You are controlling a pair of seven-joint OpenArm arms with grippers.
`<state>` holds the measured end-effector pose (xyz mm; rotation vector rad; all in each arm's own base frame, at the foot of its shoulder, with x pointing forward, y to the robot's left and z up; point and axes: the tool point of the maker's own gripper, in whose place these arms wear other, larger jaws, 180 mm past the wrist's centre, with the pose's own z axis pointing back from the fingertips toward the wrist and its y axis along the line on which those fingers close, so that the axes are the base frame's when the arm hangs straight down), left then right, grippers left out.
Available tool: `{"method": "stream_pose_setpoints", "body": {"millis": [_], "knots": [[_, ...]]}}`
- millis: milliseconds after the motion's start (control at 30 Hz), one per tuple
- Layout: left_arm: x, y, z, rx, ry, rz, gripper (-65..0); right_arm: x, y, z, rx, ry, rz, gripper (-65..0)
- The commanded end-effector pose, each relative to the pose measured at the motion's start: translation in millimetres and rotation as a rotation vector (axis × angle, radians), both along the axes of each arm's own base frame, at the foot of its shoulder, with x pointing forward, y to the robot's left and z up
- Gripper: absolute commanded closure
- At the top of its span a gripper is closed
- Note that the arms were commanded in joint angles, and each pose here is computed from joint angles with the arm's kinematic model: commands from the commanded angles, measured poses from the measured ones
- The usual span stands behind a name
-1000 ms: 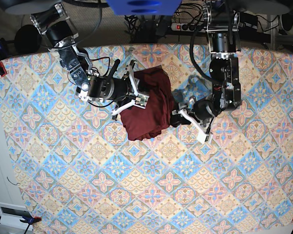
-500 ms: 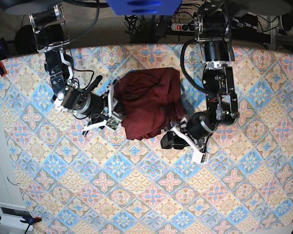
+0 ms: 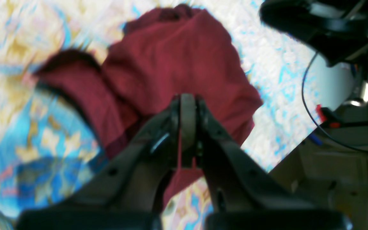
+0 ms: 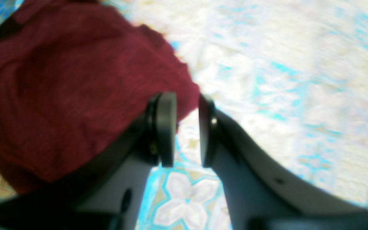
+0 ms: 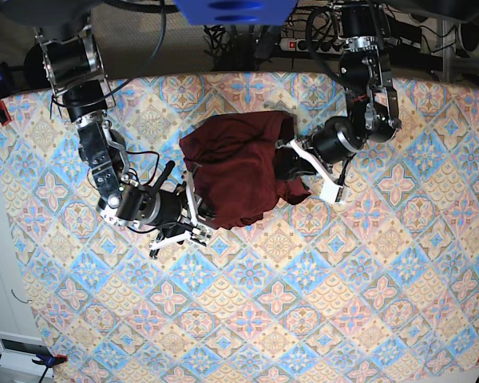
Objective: Layout the t-shirt on the table in an organized manner, then fold the t-shirt properly
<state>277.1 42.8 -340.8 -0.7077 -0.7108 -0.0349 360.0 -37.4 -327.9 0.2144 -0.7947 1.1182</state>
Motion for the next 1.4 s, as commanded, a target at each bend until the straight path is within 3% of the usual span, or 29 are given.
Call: {"method": "stream_pose_setpoints", "body": {"millis": [0,167,500,633,833,1067,1367], "knots": [[1,-14,11,-0.032,-0.035,-0.035,0.0,19,10,24,0.037,-0.060,0.017,-10.8],[-18,-33,1,-0.033,0.002,-0.096,0.0,32,48,12,0.057,-0.011,0.080,-1.4],[-19,-32,-19,0.039,0.038,-0.104,0.0,29,53,-40,-0.021,0.105,0.139,-1.1],[-15,-33,-17,0.039,0.030,-0.106,0.0,26,47,-64,0.000,0.157,0.125,-1.1],[-11,-32,-14,0.043,0.018,-0.106,0.0,52,18,-71,0.017,0.174,0.031,-1.1],[-3,-32,-18,0.044,0.027,-0.107,0.0,64,-47,-78,-0.011,0.171,-0.074,-0.8],[5,-26,-25,0.078,0.037,-0.104,0.0,84,-103,-53,0.005,0.106,-0.192,-0.7]]}}
